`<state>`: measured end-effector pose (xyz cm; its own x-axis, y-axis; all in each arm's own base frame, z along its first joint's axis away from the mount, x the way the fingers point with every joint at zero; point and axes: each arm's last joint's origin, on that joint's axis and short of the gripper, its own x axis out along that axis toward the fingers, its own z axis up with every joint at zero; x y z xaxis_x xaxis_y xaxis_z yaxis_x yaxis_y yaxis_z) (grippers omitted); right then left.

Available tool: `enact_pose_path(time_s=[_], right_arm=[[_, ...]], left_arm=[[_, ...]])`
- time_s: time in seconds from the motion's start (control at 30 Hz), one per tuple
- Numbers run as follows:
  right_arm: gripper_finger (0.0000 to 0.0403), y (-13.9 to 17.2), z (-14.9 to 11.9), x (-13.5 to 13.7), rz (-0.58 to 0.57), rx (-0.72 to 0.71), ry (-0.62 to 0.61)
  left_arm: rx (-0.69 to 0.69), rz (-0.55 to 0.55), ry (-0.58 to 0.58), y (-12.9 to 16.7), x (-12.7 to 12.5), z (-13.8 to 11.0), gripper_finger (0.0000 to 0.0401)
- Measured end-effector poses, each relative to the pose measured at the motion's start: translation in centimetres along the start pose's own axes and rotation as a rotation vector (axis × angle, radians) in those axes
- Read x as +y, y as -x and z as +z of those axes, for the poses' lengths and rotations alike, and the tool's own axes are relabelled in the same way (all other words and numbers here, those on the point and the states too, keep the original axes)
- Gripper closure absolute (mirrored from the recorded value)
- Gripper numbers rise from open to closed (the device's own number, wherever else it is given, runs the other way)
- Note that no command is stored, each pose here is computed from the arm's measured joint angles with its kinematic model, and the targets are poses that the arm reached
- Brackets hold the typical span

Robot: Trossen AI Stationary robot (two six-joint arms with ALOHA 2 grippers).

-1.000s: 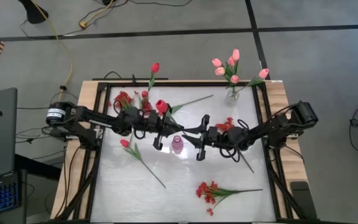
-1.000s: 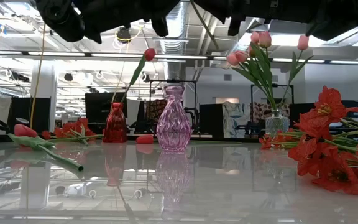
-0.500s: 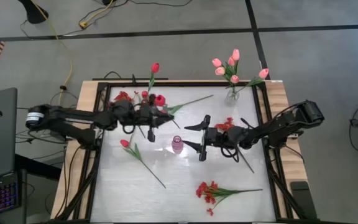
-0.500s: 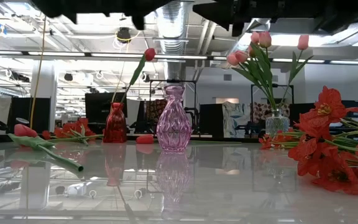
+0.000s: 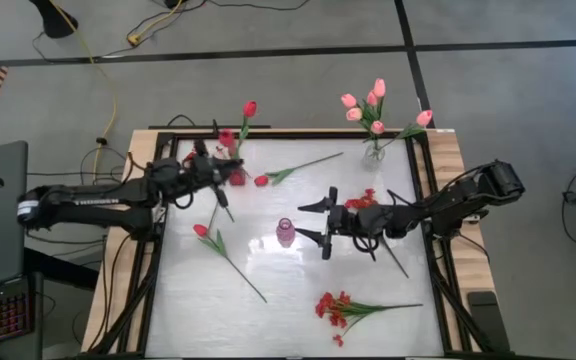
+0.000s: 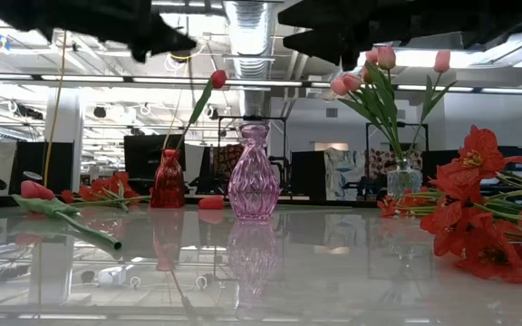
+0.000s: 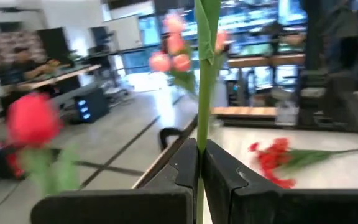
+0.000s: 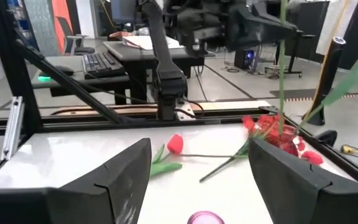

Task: Sort flowers into vase by color
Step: Put the red flower into the red vase

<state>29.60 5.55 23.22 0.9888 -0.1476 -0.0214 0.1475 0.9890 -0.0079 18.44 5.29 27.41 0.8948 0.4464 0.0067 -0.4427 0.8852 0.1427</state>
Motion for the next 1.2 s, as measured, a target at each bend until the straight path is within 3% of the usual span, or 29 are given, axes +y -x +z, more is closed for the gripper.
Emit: enact_pose_path(time_s=[0.23, 0.53, 0.97, 1.2], right_arm=[[0.0107, 0.0, 0.0, 0.0, 0.000, 0.004, 0.001], [0.0107, -0.1, -0.3, -0.4, -0.012, 0.031, 0.011], [0.0107, -0.2, -0.3, -0.8, -0.026, 0.031, 0.011], [0.0107, -0.2, -0.3, -0.7, -0.025, 0.031, 0.011]], left_arm=[[0.027, 0.145, 0.051, 1.3, 2.9, -2.2, 0.0400], [0.000, 0.156, 0.065, 1.8, 4.4, -2.0, 0.0400], [0.088, 0.204, 0.074, 1.8, 5.3, -3.0, 0.0399], [0.151, 0.194, 0.079, 0.4, 5.5, -4.3, 0.0399]])
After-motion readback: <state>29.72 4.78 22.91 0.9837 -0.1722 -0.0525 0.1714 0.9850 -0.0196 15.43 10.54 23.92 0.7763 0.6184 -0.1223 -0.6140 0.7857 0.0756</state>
